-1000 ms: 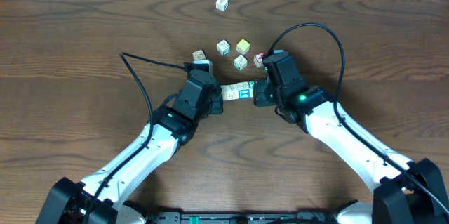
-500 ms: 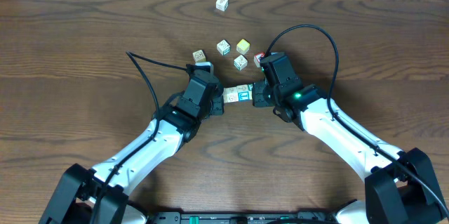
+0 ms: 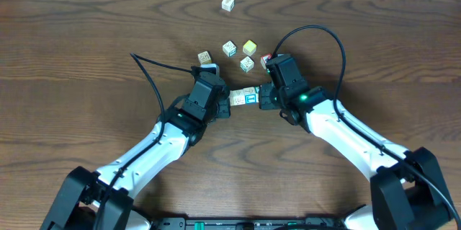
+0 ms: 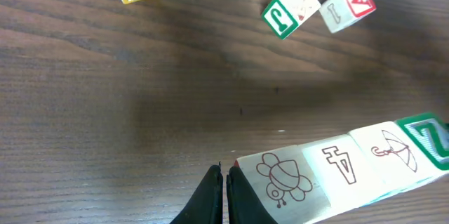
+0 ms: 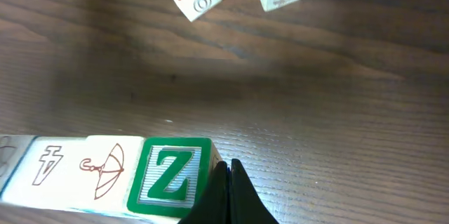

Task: Lift 4 blocks

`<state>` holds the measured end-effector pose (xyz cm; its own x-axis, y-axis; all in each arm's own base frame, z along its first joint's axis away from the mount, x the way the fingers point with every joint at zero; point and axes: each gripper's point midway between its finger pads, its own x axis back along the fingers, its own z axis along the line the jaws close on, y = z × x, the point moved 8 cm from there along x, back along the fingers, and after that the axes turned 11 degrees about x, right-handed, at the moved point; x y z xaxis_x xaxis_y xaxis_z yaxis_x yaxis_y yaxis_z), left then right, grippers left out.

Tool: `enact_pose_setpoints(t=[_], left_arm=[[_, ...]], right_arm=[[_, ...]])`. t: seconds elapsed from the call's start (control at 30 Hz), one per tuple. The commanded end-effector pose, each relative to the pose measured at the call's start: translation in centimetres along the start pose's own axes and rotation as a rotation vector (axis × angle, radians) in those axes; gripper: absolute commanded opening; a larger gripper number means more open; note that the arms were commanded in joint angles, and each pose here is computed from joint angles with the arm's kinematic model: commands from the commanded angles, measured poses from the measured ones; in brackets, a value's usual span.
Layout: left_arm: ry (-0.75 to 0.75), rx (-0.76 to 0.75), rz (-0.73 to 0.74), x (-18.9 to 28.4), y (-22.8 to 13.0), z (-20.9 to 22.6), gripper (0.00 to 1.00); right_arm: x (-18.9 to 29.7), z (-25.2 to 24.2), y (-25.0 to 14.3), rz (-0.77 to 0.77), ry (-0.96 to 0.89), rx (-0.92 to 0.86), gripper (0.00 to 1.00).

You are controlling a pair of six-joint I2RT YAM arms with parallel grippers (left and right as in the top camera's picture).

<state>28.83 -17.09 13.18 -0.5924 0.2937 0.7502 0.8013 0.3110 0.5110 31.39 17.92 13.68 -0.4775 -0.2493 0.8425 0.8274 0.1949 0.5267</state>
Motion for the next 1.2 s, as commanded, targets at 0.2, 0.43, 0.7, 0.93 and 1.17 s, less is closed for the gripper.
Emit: enact_pose_setpoints(t=[0.2, 0.43, 0.7, 0.93, 1.17], left_arm=[[-0.209, -0.045, 0.174, -0.4, -2.6, -3.4, 0.07], [-0.207, -0.045, 0.178, -0.8, -2.8, -3.3, 0.07], [-0.206, -0.046, 0.180, -0.9, -2.9, -3.3, 0.07], [-0.204, -0.046, 0.182, -0.9, -2.9, -3.2, 0.07], [-0.196, -0.045, 0.189, -1.1, -3.2, -3.0, 0.07]], right_arm=[[-0.3, 6.3, -0.9, 0.048, 0.300, 0.081, 0.01], [-0.3, 6.3, -0.9, 0.048, 0.297, 0.081, 0.01], [-0.3, 6.3, -1.0, 0.057, 0.295, 0.066, 0.01], [-0.7, 6.2, -1.5, 0.081, 0.287, 0.065, 0.01], [-1.8, 6.0, -2.1, 0.116, 0.276, 0.055, 0.01]])
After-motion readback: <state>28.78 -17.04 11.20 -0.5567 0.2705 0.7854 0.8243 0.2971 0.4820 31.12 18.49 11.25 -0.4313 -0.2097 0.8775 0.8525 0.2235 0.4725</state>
